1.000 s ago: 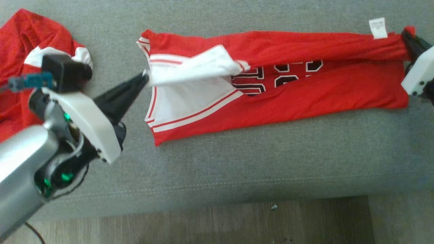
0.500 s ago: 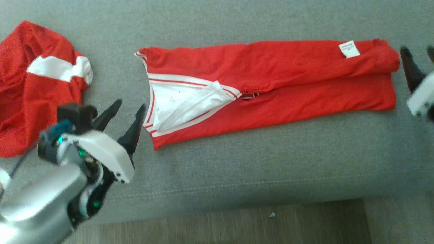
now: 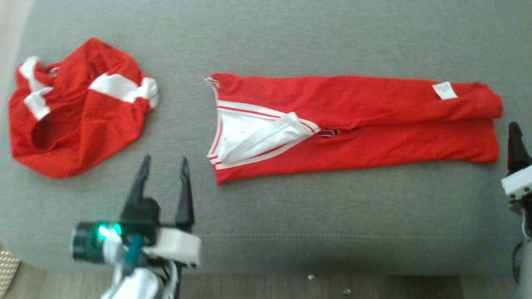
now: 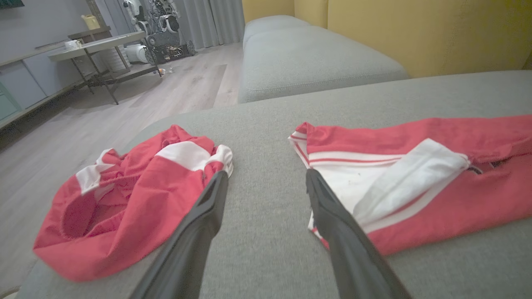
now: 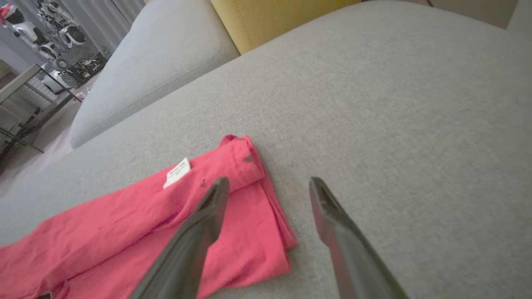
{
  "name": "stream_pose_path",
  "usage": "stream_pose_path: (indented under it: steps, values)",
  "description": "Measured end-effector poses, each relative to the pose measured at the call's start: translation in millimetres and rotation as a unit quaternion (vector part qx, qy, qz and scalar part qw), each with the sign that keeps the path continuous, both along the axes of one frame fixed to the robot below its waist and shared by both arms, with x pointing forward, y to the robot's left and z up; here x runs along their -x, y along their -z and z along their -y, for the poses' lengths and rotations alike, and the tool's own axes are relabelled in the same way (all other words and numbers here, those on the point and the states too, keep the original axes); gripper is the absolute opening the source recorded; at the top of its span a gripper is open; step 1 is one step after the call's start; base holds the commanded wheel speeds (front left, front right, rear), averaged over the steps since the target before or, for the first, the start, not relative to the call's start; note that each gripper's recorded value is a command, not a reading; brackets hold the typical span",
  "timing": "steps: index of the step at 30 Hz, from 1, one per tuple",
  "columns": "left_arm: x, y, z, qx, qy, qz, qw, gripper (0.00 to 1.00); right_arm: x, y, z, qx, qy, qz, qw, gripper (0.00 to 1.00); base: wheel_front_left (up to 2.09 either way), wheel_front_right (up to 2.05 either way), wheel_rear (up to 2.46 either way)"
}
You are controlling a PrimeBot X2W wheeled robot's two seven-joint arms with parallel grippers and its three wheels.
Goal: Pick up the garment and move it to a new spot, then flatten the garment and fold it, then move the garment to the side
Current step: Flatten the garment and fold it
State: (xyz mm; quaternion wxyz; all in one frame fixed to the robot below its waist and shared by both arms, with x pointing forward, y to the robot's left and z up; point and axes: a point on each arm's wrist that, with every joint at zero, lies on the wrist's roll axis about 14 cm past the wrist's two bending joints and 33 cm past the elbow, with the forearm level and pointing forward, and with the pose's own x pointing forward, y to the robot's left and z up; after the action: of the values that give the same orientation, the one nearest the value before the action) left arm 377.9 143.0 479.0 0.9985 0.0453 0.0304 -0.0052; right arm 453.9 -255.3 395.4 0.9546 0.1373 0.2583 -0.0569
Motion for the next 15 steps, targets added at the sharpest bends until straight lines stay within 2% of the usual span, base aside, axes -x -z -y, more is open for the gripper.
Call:
stream_pose_path:
  steps: [3, 8, 15]
  values:
    - [17, 1, -1, -0.007, -0.018, 0.004, 1.0, 1.0, -15, -2, -4, 0.002, 0.001, -0.002, 1.0, 1.0, 0.0, 0.0, 0.0]
    - [30, -2, -2, -0.007, -0.029, 0.012, 0.999, 1.0, -35, 3, -4, 0.04, -0.01, -0.029, 0.999, 1.0, 0.0, 0.0, 0.0]
    - [33, 0, -9, -0.011, -0.041, 0.012, 0.999, 1.0, -41, 23, -5, 0.089, -0.03, -0.087, 0.992, 1.0, 0.0, 0.0, 0.0]
